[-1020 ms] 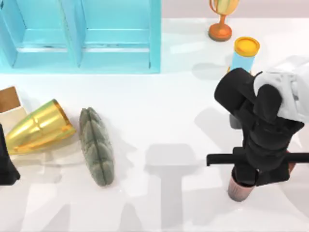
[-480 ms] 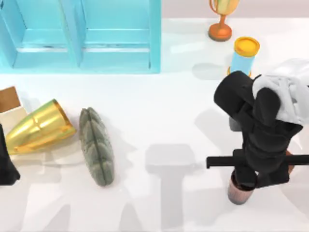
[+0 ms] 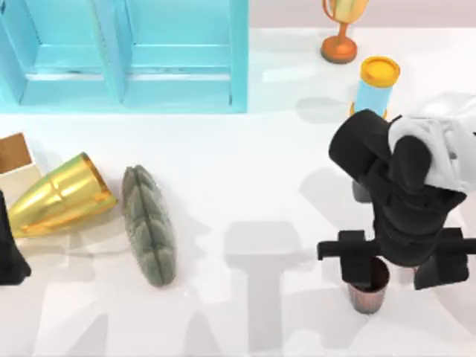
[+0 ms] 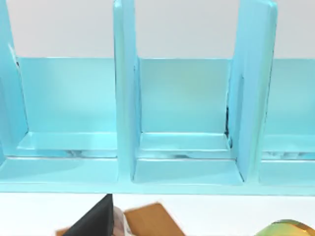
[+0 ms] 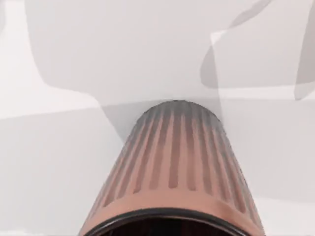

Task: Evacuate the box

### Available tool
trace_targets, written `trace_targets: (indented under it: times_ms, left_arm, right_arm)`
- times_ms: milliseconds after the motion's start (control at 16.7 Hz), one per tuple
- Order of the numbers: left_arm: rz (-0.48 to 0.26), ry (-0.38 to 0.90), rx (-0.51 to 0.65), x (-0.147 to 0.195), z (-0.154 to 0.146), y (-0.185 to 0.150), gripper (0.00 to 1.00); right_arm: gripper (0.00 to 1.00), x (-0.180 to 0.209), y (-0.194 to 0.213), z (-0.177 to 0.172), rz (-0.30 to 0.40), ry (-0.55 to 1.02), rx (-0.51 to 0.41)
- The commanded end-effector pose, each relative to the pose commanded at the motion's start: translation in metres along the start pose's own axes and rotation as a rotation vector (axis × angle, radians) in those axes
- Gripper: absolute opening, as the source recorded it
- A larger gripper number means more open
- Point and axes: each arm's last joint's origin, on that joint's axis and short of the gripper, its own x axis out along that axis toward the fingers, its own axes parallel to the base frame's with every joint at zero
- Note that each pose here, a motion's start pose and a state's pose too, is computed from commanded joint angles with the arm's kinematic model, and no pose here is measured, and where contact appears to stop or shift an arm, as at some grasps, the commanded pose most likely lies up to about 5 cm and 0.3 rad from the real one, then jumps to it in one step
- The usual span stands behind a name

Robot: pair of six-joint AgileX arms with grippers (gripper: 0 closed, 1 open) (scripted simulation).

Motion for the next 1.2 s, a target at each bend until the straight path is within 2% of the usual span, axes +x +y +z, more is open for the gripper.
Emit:
trace_targets:
  times_ms: [60, 120, 720, 1200]
  left_arm:
    - [0.0, 0.0, 0.0, 0.0, 0.0, 0.0, 1.0]
    - [0.0, 0.0, 0.0, 0.0, 0.0, 0.0, 1.0]
    - [0.0, 0.0, 0.0, 0.0, 0.0, 0.0, 1.0]
    - [0.0, 0.0, 0.0, 0.0, 0.0, 0.0, 1.0]
  right_arm:
    - [0.98, 0.0, 0.0, 0.0, 0.0, 0.0, 0.0]
    - [1.0, 0.0, 0.0, 0.0, 0.0, 0.0, 0.0]
    - [1.0, -0.004, 0.0, 0.001, 0.001, -0.001, 0.002]
    - [1.0, -0.088, -0.007, 0.0, -0.007, 0.008, 0.001]
